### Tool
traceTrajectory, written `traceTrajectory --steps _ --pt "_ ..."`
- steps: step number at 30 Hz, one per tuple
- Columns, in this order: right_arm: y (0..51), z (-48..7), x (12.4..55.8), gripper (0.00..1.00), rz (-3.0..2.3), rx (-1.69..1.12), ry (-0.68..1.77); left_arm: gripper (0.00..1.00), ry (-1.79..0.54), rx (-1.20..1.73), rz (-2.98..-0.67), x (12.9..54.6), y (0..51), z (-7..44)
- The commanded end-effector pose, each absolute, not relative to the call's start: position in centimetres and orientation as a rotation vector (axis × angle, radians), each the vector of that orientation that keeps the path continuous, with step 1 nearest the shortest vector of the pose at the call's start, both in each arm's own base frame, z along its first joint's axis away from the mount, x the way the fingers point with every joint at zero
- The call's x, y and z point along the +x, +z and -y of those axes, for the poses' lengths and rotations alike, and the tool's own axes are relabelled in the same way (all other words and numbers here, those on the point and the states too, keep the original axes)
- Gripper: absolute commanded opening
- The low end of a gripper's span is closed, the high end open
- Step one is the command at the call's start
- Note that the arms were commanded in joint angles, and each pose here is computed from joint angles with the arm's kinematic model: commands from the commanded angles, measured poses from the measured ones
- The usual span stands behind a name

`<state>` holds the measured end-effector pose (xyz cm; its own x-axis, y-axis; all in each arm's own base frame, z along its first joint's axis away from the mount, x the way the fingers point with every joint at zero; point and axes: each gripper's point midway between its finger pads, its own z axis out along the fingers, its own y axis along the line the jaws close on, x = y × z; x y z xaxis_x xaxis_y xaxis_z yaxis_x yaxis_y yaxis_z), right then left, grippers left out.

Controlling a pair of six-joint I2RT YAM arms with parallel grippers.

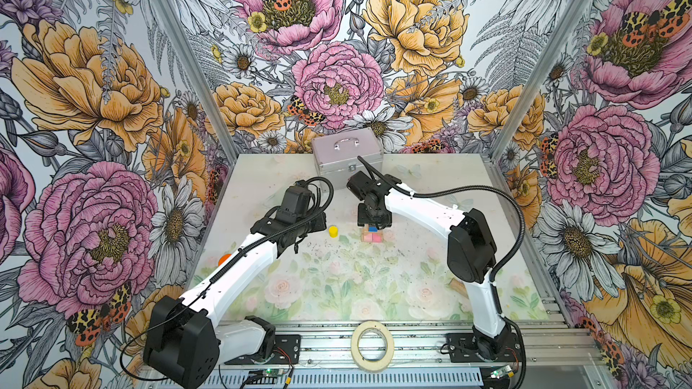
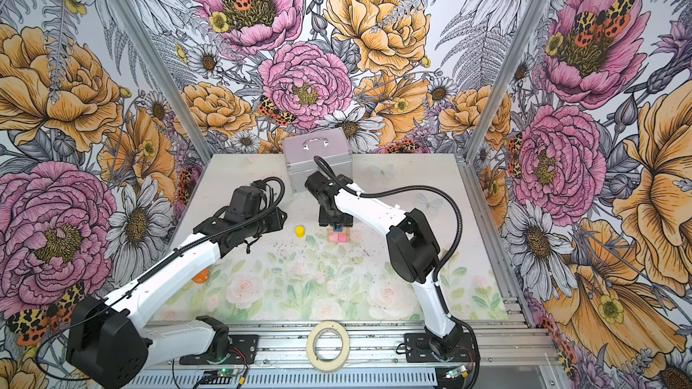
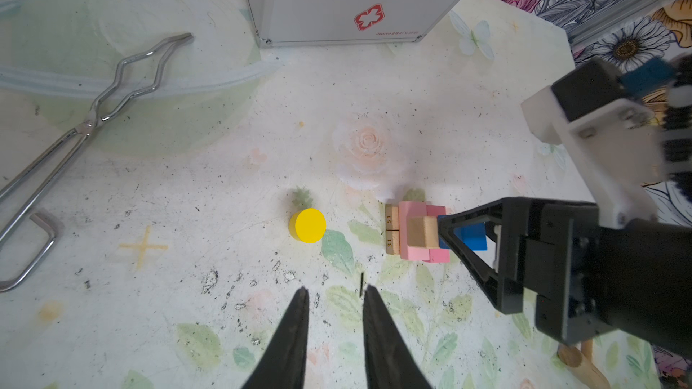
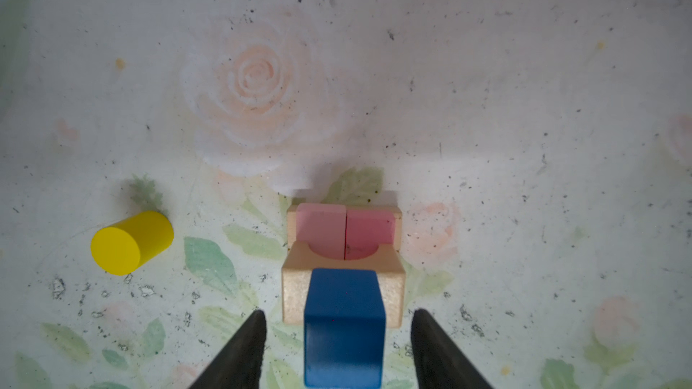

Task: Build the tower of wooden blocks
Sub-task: 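Open the right gripper to release the blue cube on the arch block, then raise the right gripper away while the left gripper moves over the yellow cylinder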

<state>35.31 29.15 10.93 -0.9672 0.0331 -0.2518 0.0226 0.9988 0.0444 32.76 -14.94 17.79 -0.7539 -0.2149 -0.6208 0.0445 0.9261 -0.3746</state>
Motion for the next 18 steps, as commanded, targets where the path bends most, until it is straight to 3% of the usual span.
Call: traceTrajectory --steps 1,11,18 --pt "15.7 -28.2 36.2 0.66 -2.768 0.040 0.108 0.28 -0.451 -0.132 -2.362 33.3 17.8 14.4" --pt "18.7 -24.1 36.2 0.75 -2.636 0.019 0.021 0.32 -0.432 -0.152 -2.418 33.9 16.1 14.3" --pt "20.6 -20.7 35.9 0.81 -2.492 0.115 0.157 0.32 -0.439 -0.168 -2.450 34.2 15.9 15.0"
